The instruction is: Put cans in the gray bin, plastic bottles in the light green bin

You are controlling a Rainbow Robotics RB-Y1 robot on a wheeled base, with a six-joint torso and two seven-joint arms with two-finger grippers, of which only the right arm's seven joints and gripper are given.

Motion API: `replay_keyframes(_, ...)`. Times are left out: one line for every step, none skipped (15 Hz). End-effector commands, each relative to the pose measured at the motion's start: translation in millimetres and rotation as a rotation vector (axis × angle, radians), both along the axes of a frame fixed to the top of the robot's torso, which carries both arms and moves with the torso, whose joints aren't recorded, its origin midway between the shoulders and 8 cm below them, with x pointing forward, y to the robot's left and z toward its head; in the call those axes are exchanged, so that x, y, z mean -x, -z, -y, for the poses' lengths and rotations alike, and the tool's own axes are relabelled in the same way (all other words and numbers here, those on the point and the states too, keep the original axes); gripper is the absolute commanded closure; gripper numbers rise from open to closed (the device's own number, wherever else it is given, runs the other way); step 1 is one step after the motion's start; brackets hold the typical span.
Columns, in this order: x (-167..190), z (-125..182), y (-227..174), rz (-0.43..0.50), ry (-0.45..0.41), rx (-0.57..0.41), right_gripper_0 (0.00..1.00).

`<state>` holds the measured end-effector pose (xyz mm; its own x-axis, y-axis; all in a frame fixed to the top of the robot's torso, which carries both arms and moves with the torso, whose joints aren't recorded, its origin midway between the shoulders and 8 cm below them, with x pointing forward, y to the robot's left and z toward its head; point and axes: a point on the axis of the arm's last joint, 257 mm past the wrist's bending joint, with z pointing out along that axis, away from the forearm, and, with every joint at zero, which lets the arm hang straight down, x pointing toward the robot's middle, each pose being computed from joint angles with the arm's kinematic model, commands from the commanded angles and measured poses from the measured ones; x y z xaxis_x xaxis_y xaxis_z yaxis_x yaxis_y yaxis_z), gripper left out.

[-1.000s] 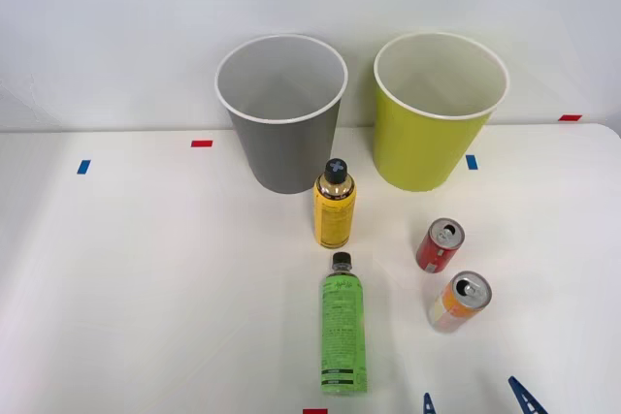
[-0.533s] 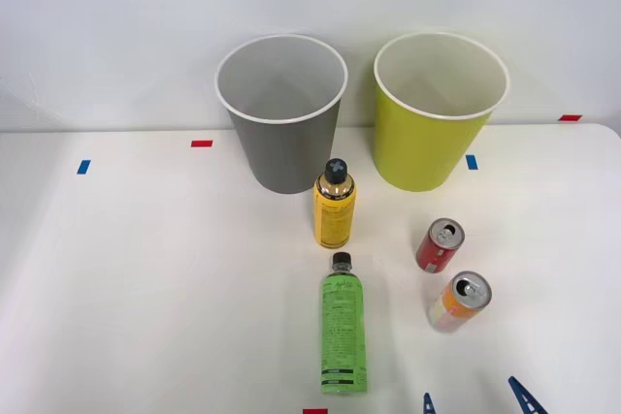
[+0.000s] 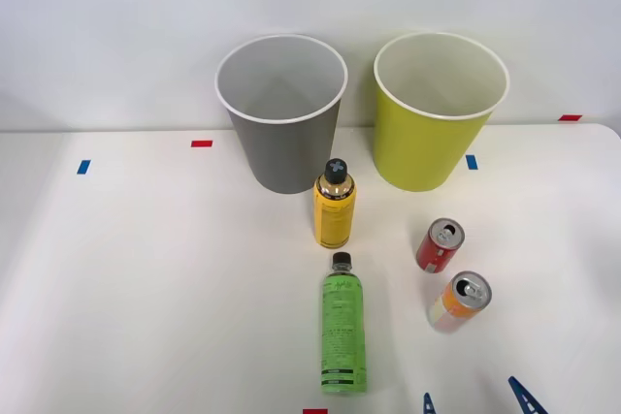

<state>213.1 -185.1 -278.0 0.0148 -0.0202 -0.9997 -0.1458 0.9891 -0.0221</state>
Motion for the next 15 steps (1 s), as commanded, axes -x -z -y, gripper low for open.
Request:
replay_keyframes(0.0, 0.0, 0.0, 0.000, 0.000, 0.000, 0.00)
replay_keyframes(0.0, 0.0, 0.0, 0.000, 0.000, 0.000, 0.00)
replay_keyframes(0.0, 0.0, 0.0, 0.000, 0.000, 0.000, 0.00)
replay_keyframes(0.0, 0.0, 0.0, 0.000, 0.000, 0.000, 0.00)
replay_keyframes(0.0, 0.0, 0.0, 0.000, 0.000, 0.000, 0.00)
replay_keyframes(0.0, 0.0, 0.0, 0.000, 0.000, 0.000, 0.00)
replay_keyframes(0.0, 0.0, 0.0, 0.000, 0.000, 0.000, 0.00)
replay_keyframes(0.0, 0.0, 0.0, 0.000, 0.000, 0.000, 0.00)
replay_keyframes(0.0, 0.0, 0.0, 0.000, 0.000, 0.000, 0.00)
replay_keyframes(0.0, 0.0, 0.0, 0.000, 0.000, 0.000, 0.00)
replay_keyframes(0.0, 0.0, 0.0, 0.000, 0.000, 0.000, 0.00)
replay_keyframes(0.0, 0.0, 0.0, 0.000, 0.000, 0.000, 0.00)
replay_keyframes(0.0, 0.0, 0.0, 0.000, 0.000, 0.000, 0.00)
replay_keyframes(0.0, 0.0, 0.0, 0.000, 0.000, 0.000, 0.00)
replay_keyframes(0.0, 0.0, 0.0, 0.000, 0.000, 0.000, 0.00)
